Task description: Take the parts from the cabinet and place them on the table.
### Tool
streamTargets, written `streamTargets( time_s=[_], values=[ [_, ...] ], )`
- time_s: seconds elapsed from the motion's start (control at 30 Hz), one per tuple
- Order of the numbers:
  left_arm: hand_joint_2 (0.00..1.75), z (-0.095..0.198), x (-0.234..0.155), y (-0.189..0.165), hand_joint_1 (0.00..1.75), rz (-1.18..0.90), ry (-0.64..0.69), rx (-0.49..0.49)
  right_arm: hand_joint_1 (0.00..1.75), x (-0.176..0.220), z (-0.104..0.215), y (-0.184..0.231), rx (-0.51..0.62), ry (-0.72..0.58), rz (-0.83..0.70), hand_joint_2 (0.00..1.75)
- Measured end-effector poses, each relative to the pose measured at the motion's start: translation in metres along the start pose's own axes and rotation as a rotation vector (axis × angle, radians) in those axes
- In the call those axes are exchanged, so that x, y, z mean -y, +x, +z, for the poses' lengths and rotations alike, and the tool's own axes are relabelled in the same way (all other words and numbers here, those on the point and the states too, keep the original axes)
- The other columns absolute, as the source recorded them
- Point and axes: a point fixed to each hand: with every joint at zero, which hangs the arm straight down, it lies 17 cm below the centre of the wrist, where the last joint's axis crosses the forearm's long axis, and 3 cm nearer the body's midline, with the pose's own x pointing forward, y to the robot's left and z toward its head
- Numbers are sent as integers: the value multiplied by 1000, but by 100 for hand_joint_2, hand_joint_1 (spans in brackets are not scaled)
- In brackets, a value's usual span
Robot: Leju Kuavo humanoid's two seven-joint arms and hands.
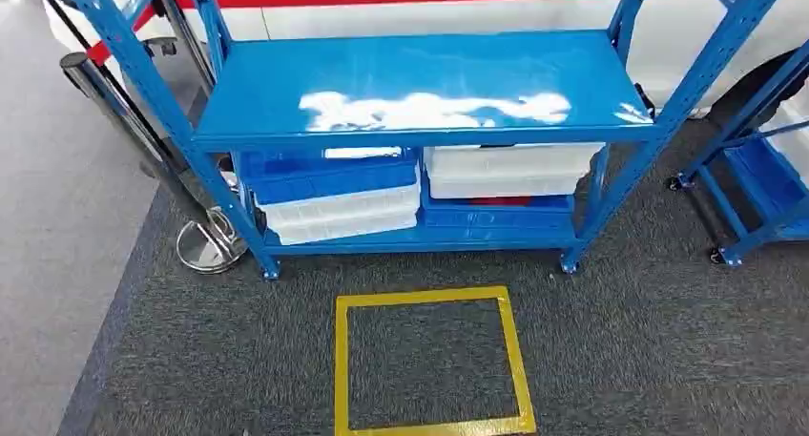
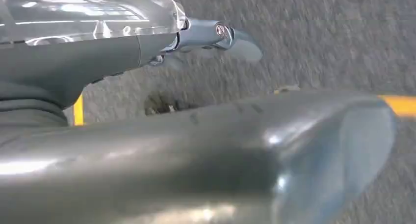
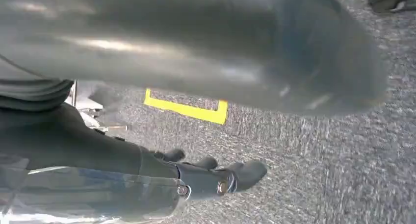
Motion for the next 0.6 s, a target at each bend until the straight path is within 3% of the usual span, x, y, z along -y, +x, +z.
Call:
streamTargets(
  time_s=[0.33, 0.6],
  values=[
    [0, 3, -3, -9, 0, -4, 4, -18, 0, -4, 1, -3, -10, 10, -10, 0],
    [0, -2, -1, 4, 0, -5, 11, 4, 0, 0, 0, 9, 13, 1, -14, 0]
  ],
)
